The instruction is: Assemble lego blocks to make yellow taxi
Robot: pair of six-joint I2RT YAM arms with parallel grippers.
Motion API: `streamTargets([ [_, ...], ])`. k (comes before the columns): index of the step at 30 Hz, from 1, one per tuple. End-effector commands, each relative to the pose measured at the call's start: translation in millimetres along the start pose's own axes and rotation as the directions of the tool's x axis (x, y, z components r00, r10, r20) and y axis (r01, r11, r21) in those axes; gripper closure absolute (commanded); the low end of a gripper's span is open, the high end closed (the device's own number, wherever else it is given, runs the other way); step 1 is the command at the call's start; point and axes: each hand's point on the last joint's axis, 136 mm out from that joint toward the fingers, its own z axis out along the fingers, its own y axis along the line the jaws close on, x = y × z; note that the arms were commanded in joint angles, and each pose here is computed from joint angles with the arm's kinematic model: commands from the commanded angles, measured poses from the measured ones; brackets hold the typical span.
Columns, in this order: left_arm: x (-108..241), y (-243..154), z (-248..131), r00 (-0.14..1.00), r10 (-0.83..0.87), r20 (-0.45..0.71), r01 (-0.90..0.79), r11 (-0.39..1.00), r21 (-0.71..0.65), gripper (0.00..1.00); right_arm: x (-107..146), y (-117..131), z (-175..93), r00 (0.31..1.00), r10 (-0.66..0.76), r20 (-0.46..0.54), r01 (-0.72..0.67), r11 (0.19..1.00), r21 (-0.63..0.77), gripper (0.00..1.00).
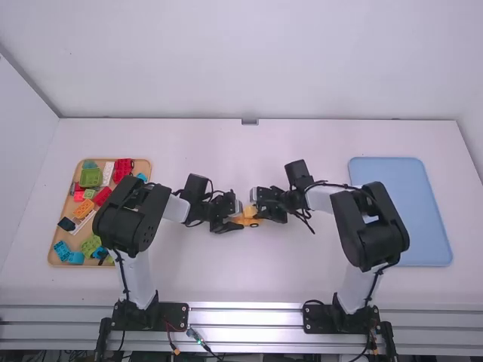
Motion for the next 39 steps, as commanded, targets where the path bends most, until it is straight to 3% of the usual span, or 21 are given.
streamTargets([
  [1,24.0,-2.7,1.6,0.994,-0.051,-0.098,0.049,0.998,-0.026,0.62,-2.2,-0.2,-13.9,1.000,0.012,-0.004,-0.012,1.000,0.025,0.85],
  [5,26.8,-0.8,1.4,0.992,-0.051,-0.115,0.046,0.998,-0.038,0.62,-11.5,9.5,-19.1,0.999,-0.045,0.013,0.045,0.999,-0.003,0.85],
  [16,27.6,-2.0,0.4,0.992,-0.050,-0.113,0.047,0.998,-0.031,0.61,-3.9,10.7,-10.5,0.997,-0.012,0.070,0.007,0.998,0.069,0.85],
  [32,30.5,-22.2,2.1,0.992,-0.026,-0.124,0.033,0.998,0.049,0.67,0.1,15.3,-9.4,0.998,0.000,0.063,-0.004,0.998,0.061,0.84],
  [39,30.0,-22.1,2.5,0.992,-0.026,-0.122,0.033,0.998,0.048,0.63,-0.1,14.9,-9.3,0.998,0.015,0.064,-0.018,0.998,0.062,0.81],
])
